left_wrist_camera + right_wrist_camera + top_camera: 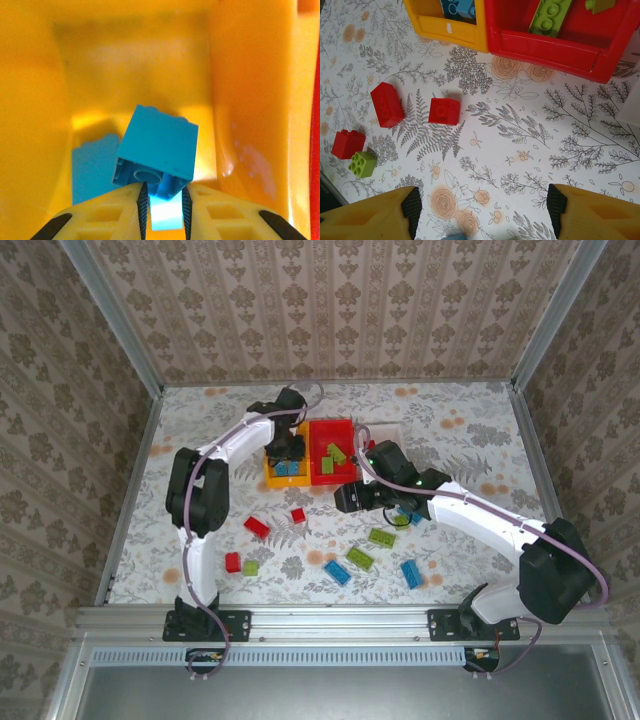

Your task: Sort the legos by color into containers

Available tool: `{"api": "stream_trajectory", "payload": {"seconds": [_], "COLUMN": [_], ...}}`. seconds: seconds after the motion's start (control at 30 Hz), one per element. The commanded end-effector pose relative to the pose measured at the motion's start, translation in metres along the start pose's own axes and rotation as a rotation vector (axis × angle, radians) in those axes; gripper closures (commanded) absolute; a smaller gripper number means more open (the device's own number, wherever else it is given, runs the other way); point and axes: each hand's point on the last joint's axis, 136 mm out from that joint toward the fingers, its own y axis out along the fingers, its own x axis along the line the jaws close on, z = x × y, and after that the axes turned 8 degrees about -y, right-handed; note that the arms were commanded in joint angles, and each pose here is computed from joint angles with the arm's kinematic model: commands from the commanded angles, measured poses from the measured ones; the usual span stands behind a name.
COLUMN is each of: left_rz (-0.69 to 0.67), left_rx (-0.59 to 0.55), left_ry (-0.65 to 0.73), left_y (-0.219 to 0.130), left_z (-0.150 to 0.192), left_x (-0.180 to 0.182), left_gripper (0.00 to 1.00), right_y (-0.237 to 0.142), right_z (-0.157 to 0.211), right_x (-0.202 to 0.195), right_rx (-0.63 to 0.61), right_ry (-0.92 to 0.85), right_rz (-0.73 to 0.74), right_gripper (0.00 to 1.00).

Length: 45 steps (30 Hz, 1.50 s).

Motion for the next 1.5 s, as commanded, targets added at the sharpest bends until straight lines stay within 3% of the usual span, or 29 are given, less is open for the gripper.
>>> {"api": "stream_trajectory", "payload": {"seconds": [0.0,0.2,0.4,0.5,0.67,0.83,1.0,1.2,1.47], "left_rz": [-0.045,-0.042,0.0,0.071,0.227,0.394,0.478,0.532,0.547], "left_rx": [0.012,-0.015,-0.073,-0.125,-0.165,-0.184,-0.172,-0.195,-0.213], "left_ry": [0.022,0.001,-0.033,-0.057,0.047,0.131,0.209,0.283,0.286], "left_y": [0.0,-0.005,-0.035,-0.062,-0.101,-0.132,-0.141,-0.147,-0.148], "left_z": [-0.007,-0.028,-0.027,-0.013,0.056,0.12,0.162,0.174,0.174], "left_x": [0.011,0.018,0.012,0.008,-0.023,-0.043,-0.057,-0.072,-0.073], "left_gripper": [0.73,0.71,0.58,0.48,0.39,0.34,0.32,0.3,0.29], "right_y": [-0.001,0.0,-0.003,-0.016,-0.036,-0.046,-0.05,-0.039,-0.02], "right_z": [0.0,0.002,0.009,0.019,0.058,0.083,0.099,0.095,0.112], "right_x": [0.002,0.001,-0.006,-0.015,-0.056,-0.087,-0.115,-0.118,-0.128], "right_rx": [0.006,0.01,0.026,0.036,0.138,0.188,0.22,0.131,0.096], "right_ry": [0.004,0.007,0.005,0.002,0.061,0.231,0.556,0.918,1.168], "right_rz": [0.007,0.008,0.045,0.1,0.303,0.407,0.51,0.518,0.565], "right_gripper": [0.3,0.29,0.29,0.29,0.28,0.23,0.21,0.21,0.18]}}
